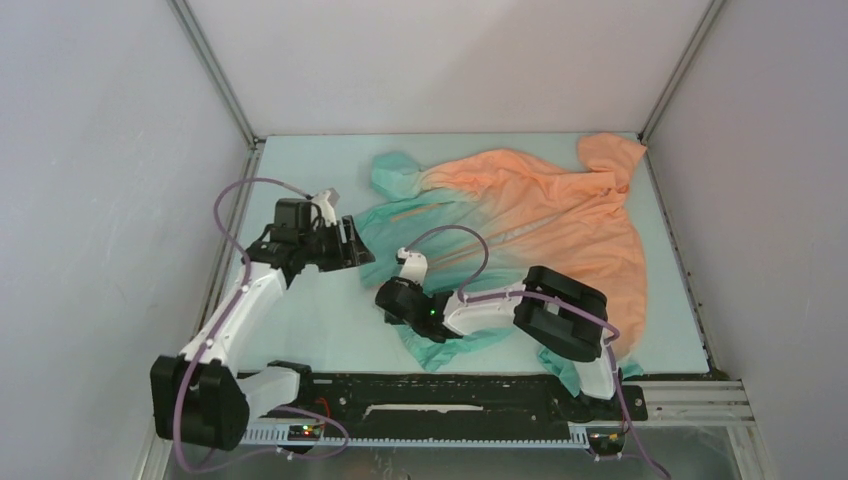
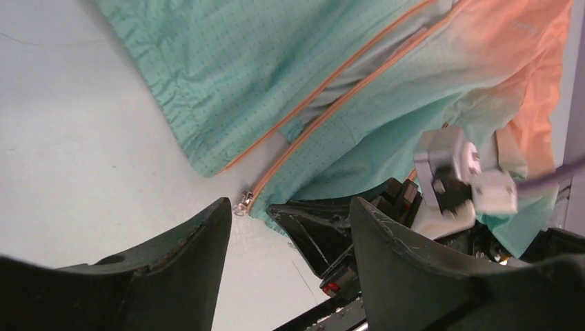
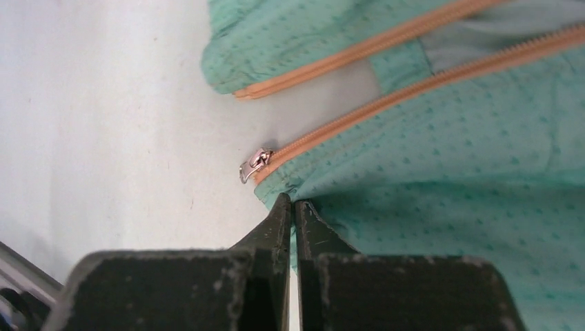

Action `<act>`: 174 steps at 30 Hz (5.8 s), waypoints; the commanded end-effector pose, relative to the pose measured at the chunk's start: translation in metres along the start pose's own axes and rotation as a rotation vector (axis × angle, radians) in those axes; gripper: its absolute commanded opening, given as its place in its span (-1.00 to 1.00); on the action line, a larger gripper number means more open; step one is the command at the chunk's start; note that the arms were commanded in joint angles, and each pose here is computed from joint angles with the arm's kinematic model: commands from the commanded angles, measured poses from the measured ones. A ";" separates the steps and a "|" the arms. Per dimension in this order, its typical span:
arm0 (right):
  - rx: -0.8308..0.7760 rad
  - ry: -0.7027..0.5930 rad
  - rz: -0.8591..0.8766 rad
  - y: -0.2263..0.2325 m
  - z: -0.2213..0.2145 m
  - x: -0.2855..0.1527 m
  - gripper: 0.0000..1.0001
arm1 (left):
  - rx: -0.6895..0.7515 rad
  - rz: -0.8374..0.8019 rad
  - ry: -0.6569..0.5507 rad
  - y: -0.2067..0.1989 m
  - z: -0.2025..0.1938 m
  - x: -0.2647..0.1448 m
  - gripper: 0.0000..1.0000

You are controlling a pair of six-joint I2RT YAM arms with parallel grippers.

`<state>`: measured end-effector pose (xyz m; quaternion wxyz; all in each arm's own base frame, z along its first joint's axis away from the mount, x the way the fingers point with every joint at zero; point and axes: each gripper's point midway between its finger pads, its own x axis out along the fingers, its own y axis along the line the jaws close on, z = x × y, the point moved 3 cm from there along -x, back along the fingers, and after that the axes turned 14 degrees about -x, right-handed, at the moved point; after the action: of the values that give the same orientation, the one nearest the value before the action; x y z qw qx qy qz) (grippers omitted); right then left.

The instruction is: Zip up the jacket

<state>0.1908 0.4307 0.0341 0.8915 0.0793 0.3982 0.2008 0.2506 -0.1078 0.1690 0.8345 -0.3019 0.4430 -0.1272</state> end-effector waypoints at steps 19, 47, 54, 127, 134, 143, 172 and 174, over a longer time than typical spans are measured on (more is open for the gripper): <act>-0.229 -0.351 0.420 -0.020 -0.007 -0.028 -1.00 | 0.078 0.014 0.419 -0.016 -0.045 0.084 0.18; -0.141 -0.296 0.446 -0.035 -0.018 -0.028 -1.00 | -0.036 -0.047 0.549 -0.006 -0.073 0.112 0.04; -0.138 -0.299 0.440 -0.035 -0.016 -0.028 -1.00 | -0.037 -0.023 0.591 -0.002 -0.086 0.119 0.20; 0.364 0.035 -0.078 0.003 0.029 0.003 0.02 | 0.017 -0.226 0.504 -0.056 -0.083 0.078 -1.00; 0.438 0.162 -0.263 -0.018 0.011 0.012 -0.19 | 0.034 -0.235 0.499 -0.058 -0.085 0.073 -1.00; 0.296 0.074 -0.111 -0.010 0.022 0.010 -1.00 | 0.060 -0.202 0.468 -0.053 -0.079 0.073 -0.44; -0.355 -0.658 0.789 0.004 0.052 -0.086 -1.00 | -0.394 -0.310 -0.004 -0.004 -0.070 0.017 0.22; -0.359 -0.651 0.802 0.005 0.050 -0.087 -1.00 | -0.393 -0.338 -0.035 -0.004 -0.071 0.014 0.29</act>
<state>0.1783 0.3989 0.0990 0.8368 0.1179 0.0548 0.5319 0.1890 -0.1487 0.1143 0.7195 -0.4928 0.4613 -0.1633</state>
